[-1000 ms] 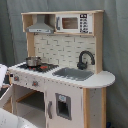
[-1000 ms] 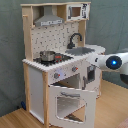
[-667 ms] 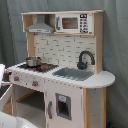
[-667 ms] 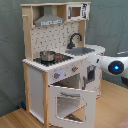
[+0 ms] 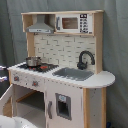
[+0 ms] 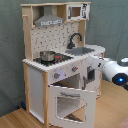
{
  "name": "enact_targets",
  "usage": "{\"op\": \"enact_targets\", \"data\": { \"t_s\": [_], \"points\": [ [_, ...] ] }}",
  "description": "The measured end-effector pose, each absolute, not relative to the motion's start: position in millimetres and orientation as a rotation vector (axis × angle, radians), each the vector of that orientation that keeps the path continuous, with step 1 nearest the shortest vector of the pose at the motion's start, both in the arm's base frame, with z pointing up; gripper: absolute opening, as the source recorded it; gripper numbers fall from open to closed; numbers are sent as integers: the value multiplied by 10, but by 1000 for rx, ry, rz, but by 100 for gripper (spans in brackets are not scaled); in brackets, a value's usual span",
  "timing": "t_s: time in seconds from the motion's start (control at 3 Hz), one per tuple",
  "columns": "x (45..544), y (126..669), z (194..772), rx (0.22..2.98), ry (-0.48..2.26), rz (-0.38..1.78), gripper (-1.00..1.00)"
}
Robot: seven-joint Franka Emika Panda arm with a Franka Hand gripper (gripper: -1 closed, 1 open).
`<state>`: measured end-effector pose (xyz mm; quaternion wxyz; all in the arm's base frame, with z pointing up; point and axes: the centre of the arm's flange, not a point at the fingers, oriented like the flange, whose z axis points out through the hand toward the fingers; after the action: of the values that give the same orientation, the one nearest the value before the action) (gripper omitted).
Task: Play with the kitchen
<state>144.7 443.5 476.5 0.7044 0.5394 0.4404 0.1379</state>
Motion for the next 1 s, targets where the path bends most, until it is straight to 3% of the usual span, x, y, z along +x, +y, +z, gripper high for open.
{"op": "enact_targets", "data": {
  "t_s": [1.0],
  "points": [
    [1829, 4826, 5132, 1081, 975, 485, 100]
  ]
}}
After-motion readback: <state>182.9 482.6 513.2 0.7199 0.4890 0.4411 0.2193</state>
